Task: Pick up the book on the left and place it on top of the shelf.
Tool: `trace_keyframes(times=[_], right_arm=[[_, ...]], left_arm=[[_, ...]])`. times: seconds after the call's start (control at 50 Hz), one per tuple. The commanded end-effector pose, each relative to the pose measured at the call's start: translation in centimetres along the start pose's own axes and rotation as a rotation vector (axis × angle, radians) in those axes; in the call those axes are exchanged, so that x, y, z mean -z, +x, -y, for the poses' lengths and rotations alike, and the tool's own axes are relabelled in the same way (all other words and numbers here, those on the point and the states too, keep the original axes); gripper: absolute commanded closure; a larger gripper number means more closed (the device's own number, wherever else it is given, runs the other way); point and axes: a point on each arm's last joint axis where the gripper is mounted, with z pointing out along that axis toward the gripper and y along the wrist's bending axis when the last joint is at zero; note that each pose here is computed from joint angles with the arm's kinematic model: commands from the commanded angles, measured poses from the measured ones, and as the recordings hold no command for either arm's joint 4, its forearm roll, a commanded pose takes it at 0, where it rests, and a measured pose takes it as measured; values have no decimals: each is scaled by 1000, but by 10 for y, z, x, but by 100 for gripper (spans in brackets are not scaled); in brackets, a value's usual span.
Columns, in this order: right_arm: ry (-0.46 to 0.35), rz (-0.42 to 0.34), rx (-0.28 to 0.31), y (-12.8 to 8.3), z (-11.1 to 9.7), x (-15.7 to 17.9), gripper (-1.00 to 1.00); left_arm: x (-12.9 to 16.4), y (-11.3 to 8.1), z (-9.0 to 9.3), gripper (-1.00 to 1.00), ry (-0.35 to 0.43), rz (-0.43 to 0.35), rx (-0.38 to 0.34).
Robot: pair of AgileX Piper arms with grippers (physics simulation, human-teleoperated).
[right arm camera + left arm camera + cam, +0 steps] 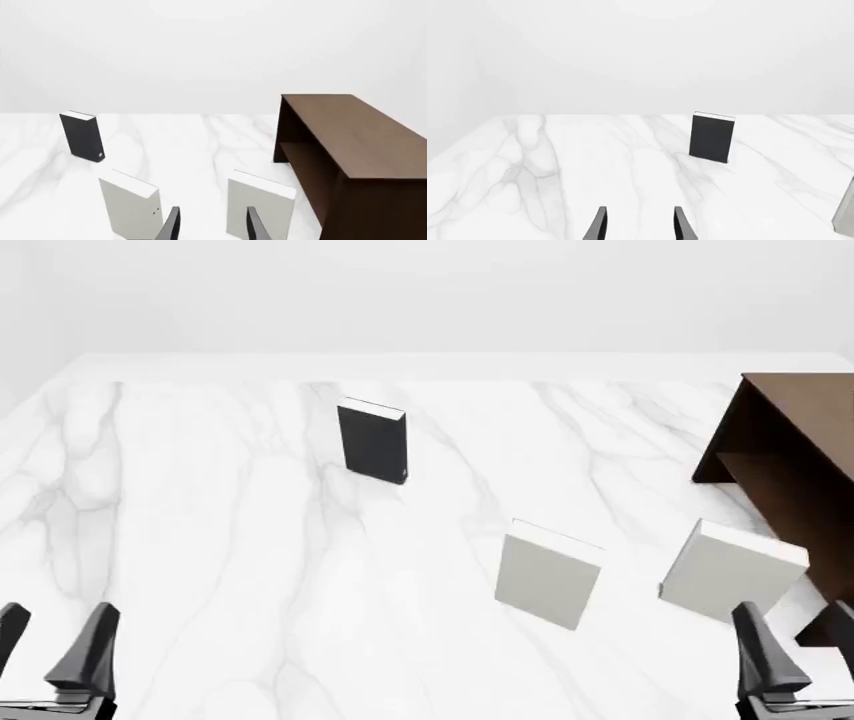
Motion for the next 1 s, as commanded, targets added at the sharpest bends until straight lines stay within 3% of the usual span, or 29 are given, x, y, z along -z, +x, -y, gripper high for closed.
trace_keyframes(times=[0.02,0.2,0.28,0.42,0.64,0.88,1.0], right_arm=[[-18,-17,5,0,-1,-6,-100],[-8,-11,2,-4,0,-6,-100],[-24,26,-27,-27,-1,-1,-100],[-81,58,-3,-62,-4,-2,-100],[-190,93,79,-122,-14,-23,-100],[-307,20,196,-144,-33,-61,-100],[-340,-4,216,-149,-42,-77,-100]], left_arm=[[0,0,0,-100,0,0,0],[0,0,0,-100,0,0,0],[0,0,0,-100,0,0,0],[0,0,0,-100,0,0,0],[0,0,0,-100,0,0,0],[0,0,0,-100,0,0,0],[0,0,0,-100,0,0,0]])
